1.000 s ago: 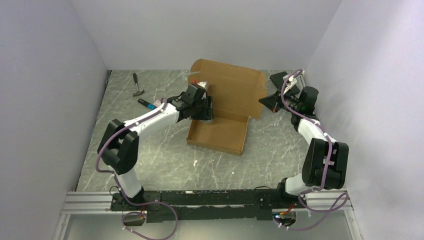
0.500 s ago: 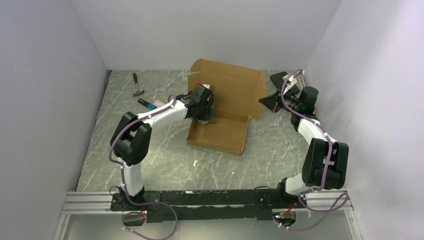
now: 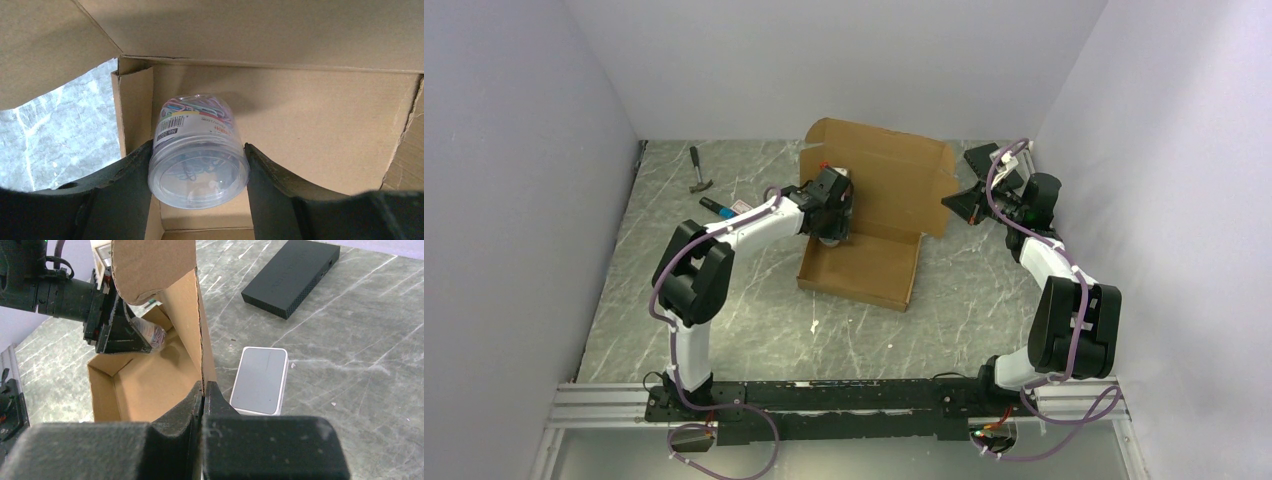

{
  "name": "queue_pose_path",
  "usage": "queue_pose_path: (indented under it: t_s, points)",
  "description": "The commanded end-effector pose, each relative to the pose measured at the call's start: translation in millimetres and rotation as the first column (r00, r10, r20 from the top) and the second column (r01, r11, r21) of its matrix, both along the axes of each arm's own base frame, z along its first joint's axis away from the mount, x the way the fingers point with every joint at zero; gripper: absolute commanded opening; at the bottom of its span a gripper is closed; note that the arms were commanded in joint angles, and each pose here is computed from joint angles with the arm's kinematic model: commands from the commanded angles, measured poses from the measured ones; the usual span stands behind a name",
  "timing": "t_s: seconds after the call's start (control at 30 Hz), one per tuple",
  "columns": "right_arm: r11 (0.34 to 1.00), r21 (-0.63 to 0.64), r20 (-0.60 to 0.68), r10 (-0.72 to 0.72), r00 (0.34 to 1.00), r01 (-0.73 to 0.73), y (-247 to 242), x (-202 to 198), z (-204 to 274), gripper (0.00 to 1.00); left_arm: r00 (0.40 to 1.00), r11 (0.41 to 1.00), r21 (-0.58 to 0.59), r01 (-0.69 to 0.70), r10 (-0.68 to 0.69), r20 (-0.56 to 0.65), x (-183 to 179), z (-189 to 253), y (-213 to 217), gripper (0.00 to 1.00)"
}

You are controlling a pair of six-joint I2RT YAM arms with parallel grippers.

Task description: Fold the paper box

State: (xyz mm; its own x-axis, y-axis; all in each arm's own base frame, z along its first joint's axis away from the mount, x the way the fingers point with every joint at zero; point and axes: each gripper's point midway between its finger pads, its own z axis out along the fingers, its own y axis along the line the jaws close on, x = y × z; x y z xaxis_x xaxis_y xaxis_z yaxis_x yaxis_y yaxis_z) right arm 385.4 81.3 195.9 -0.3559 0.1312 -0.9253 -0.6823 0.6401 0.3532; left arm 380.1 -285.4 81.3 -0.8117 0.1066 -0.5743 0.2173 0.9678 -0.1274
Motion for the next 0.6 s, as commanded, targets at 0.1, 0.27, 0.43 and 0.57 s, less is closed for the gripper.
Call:
queue_pose_path:
  t_s: [0.1, 0.27, 0.43, 0.57]
  points:
    - [1.0, -0.012, 0.061, 0.015, 0.998, -0.014, 1.5, 3.8, 11.1, 0.0, 0.992, 0.998, -0.038, 0.045, -0.04, 0.116, 6.7, 50.2, -3.5, 0.63]
    - [1.0, -0.012, 0.061, 0.016, 0.998, -0.015, 2.0, 3.8, 11.2, 0.0, 0.986, 0.994, -0.07, 0.081, -0.07, 0.15, 3.1, 65.1, -6.3, 0.71]
    - [1.0, -0.013, 0.063, 0.016, 0.998, -0.015, 2.0, 3.7, 11.6, 0.0, 0.983, 0.993, -0.071, 0.099, -0.087, 0.16, 1.4, 69.4, -5.8, 0.77]
    - [1.0, -0.013, 0.062, 0.015, 0.998, -0.014, 1.9, 3.7, 11.4, 0.0, 0.982, 0.994, -0.06, 0.093, -0.081, 0.169, 0.3, 74.1, -1.4, 0.77]
